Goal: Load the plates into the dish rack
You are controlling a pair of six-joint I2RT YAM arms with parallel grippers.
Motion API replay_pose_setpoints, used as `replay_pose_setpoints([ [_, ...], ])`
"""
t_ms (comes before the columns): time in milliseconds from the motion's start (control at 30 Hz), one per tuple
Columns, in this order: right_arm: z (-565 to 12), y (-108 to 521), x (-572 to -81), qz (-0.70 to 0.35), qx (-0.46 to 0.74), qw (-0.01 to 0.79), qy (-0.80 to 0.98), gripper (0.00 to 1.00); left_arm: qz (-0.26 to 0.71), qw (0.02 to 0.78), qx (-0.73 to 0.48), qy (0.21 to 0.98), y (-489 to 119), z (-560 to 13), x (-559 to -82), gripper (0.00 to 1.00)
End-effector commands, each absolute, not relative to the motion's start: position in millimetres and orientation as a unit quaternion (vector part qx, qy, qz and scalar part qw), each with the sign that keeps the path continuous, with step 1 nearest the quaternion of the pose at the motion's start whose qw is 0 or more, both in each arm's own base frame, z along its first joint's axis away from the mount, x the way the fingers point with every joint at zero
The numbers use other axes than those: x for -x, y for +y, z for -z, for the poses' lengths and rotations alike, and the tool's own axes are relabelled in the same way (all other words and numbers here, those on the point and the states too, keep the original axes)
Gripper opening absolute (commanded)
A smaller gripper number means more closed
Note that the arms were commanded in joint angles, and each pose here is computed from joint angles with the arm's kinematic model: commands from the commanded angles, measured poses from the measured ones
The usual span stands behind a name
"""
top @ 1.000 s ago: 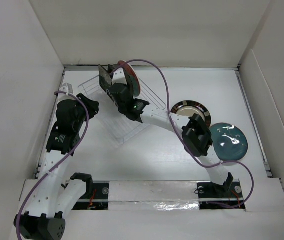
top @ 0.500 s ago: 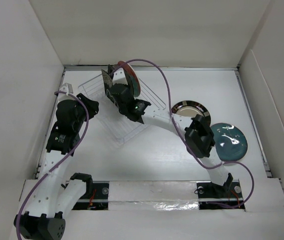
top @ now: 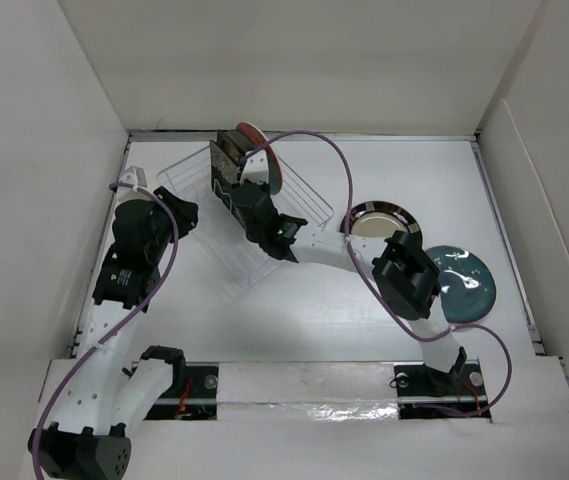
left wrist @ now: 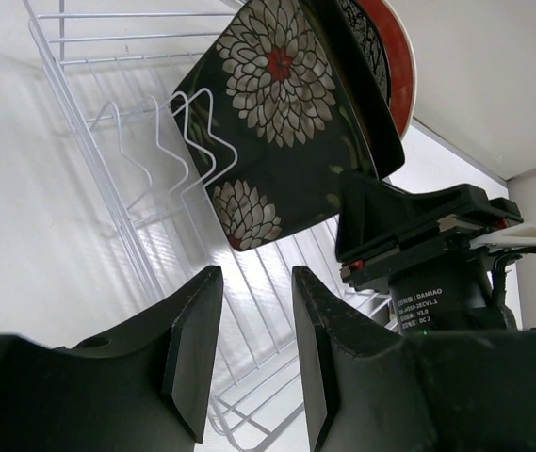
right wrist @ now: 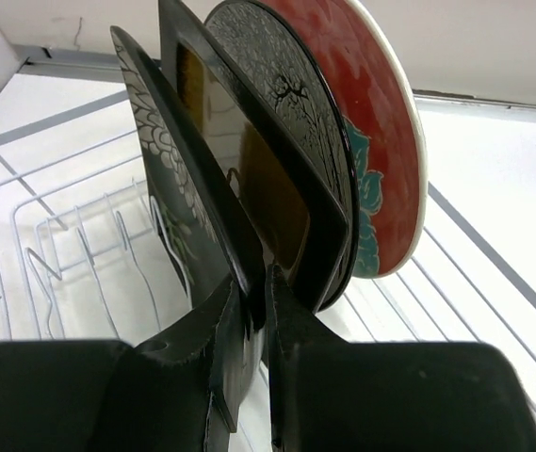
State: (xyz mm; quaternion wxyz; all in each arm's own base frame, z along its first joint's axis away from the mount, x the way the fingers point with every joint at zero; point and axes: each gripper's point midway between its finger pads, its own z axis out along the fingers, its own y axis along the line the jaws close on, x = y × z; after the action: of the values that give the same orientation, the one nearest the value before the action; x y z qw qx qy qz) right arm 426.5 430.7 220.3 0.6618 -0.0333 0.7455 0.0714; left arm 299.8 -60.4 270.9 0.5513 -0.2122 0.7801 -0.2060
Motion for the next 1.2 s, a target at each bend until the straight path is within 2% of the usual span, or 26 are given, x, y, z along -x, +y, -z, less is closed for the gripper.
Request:
replay_pose_setpoints([
  [0, -240, 448, -415, -0.139, -0.021, 0.673, 0.726, 0.27, 0.210, 0.571, 0.205, 0.767, -59, -280, -303, 0.33],
  [67, -244, 447, -414, -0.139, -0.018, 0.669, 0.729, 0.44, 0.209, 0.571, 0.205, 0.767, -59, -280, -304, 0.33],
  [100, -246, 447, -412, -0.143, -0.015, 0.668, 0.730, 0.56, 0.208, 0.569, 0.205, 0.769, -59, -279, -303, 0.33],
  [200, -272, 443, -402, -0.165, -0.001, 0.665, 0.728, 0.68, 0.209, 0.571, 0.204, 0.767, -59, -280, -303, 0.33],
  [233, -278, 444, -397, -0.178, 0.011, 0.663, 0.727, 0.77, 0.209, 0.573, 0.203, 0.766, -59, -282, -303, 0.33],
  [300, -313, 432, -384, -0.204, 0.010, 0.667, 0.716, 0.84, 0.200, 0.578, 0.200, 0.766, -56, -287, -304, 0.33],
  [333, -311, 429, -377, -0.212, 0.023, 0.661, 0.719, 0.87, 0.193, 0.579, 0.202, 0.766, -53, -287, -304, 0.33],
  [400, -323, 412, -369, -0.221, 0.025, 0.661, 0.716, 0.88, 0.194, 0.583, 0.200, 0.763, -53, -291, -302, 0.33],
  [433, -352, 395, -356, -0.244, 0.014, 0.669, 0.702, 0.88, 0.201, 0.583, 0.194, 0.763, -56, -292, -302, 0.33],
  [467, -329, 378, -352, -0.230, 0.015, 0.661, 0.714, 0.86, 0.203, 0.581, 0.191, 0.765, -58, -290, -303, 0.33],
  [500, -326, 358, -351, -0.226, 0.000, 0.662, 0.714, 0.55, 0.202, 0.582, 0.189, 0.765, -57, -290, -303, 0.33],
  [533, -348, 327, -342, -0.250, -0.039, 0.670, 0.698, 0.31, 0.219, 0.574, 0.174, 0.770, -66, -289, -301, 0.33],
  [567, -301, 302, -339, -0.221, -0.042, 0.647, 0.728, 0.09, 0.224, 0.571, 0.167, 0.772, -69, -287, -300, 0.31],
  [600, -286, 263, -349, -0.201, -0.083, 0.642, 0.735, 0.00, 0.230, 0.569, 0.160, 0.773, -72, -286, -300, 0.27],
  [667, -271, 205, -337, -0.210, -0.155, 0.623, 0.737, 0.00, 0.246, 0.568, 0.129, 0.775, -82, -287, -299, 0.16],
  [700, -221, 177, -327, -0.182, -0.173, 0.596, 0.763, 0.00, 0.250, 0.566, 0.116, 0.777, -87, -287, -298, 0.02],
  [767, -203, 116, -312, -0.172, -0.255, 0.585, 0.751, 0.00, 0.261, 0.561, 0.096, 0.780, -96, -286, -295, 0.00],
  [800, -167, 92, -298, -0.140, -0.277, 0.565, 0.765, 0.01, 0.266, 0.559, 0.091, 0.780, -98, -286, -294, 0.00],
  [867, -147, 34, -281, -0.072, -0.344, 0.557, 0.753, 0.36, 0.275, 0.557, 0.079, 0.780, -104, -287, -294, 0.00],
  [900, -159, 15, -272, -0.071, -0.369, 0.576, 0.726, 0.50, 0.275, 0.557, 0.078, 0.780, -105, -288, -294, 0.00],
  [933, -150, -2, -265, -0.049, -0.386, 0.577, 0.718, 0.70, 0.280, 0.552, 0.073, 0.782, -109, -287, -294, 0.00],
  [1000, -147, -49, -260, -0.030, -0.446, 0.575, 0.685, 0.81, 0.293, 0.542, 0.067, 0.785, -115, -285, -295, 0.00],
  [1033, -144, -44, -261, -0.039, -0.442, 0.569, 0.692, 0.82, 0.299, 0.541, 0.061, 0.784, -119, -286, -294, 0.00],
  [1067, -141, -71, -258, -0.020, -0.481, 0.567, 0.668, 0.82, 0.302, 0.539, 0.058, 0.784, -122, -285, -293, 0.00],
  [1167, -128, -93, -263, -0.026, -0.504, 0.544, 0.670, 0.80, 0.307, 0.534, 0.051, 0.786, -129, -286, -291, 0.03],
])
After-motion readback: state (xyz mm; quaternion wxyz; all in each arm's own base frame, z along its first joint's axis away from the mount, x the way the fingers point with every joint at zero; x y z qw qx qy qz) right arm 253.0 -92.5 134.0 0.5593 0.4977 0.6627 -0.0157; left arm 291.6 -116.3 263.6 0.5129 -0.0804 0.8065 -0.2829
